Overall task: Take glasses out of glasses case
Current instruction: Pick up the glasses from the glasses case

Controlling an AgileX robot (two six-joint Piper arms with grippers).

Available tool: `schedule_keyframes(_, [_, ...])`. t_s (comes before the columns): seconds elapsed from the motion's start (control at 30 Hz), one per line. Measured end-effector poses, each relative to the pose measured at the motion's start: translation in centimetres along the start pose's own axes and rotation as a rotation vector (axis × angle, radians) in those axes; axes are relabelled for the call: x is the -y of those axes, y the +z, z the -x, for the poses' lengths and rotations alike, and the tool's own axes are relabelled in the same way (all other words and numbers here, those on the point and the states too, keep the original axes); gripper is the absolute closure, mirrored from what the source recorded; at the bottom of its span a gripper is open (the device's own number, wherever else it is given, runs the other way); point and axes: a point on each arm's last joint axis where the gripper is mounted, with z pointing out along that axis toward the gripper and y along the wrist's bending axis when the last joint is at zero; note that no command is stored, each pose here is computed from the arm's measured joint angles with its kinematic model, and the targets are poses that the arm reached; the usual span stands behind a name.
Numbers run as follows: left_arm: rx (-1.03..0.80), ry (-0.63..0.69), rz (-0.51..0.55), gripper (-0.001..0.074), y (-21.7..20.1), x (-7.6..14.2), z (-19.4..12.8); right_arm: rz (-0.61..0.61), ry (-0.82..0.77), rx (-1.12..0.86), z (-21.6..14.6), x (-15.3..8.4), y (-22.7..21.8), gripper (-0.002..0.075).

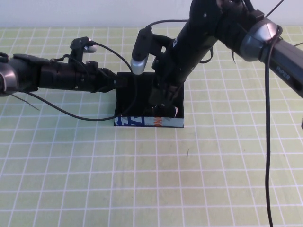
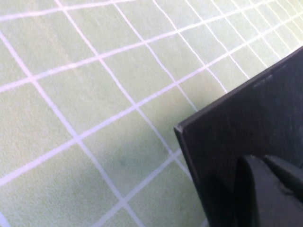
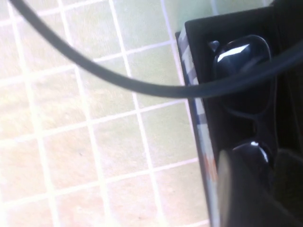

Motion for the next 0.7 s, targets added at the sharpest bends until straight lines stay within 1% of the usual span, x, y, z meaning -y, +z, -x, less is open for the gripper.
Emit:
schedule_keyframes(0.07, [0.000, 0.000, 0.000, 0.0739, 0.0, 0.0, 0.0, 0.007, -0.045, -0.008, -0.2, 0.2, 0.9, 0.0498])
schedule_keyframes(0.2, [0.000, 0.000, 0.000, 0.0739, 0.0, 0.0, 0.0, 0.023, -0.071, -0.022, -0.8, 0.6, 3.0, 0.0459])
schedule_keyframes(0.33, [0.000, 0.000, 0.000, 0.0739, 0.0, 0.0, 0.0, 0.016, -0.089, -0.018, -0.8, 0.6, 4.4, 0.0452])
schedule_keyframes(0.47, [0.000, 0.000, -0.002, 0.0739, 0.0, 0.0, 0.0, -0.008, -0.110, 0.001, -0.3, 0.5, 5.0, 0.0450])
schedule_keyframes(0.7, [-0.001, 0.000, -0.005, 0.0739, 0.0, 0.0, 0.0, -0.041, -0.117, 0.001, -0.6, 1.0, 6.0, 0.0450])
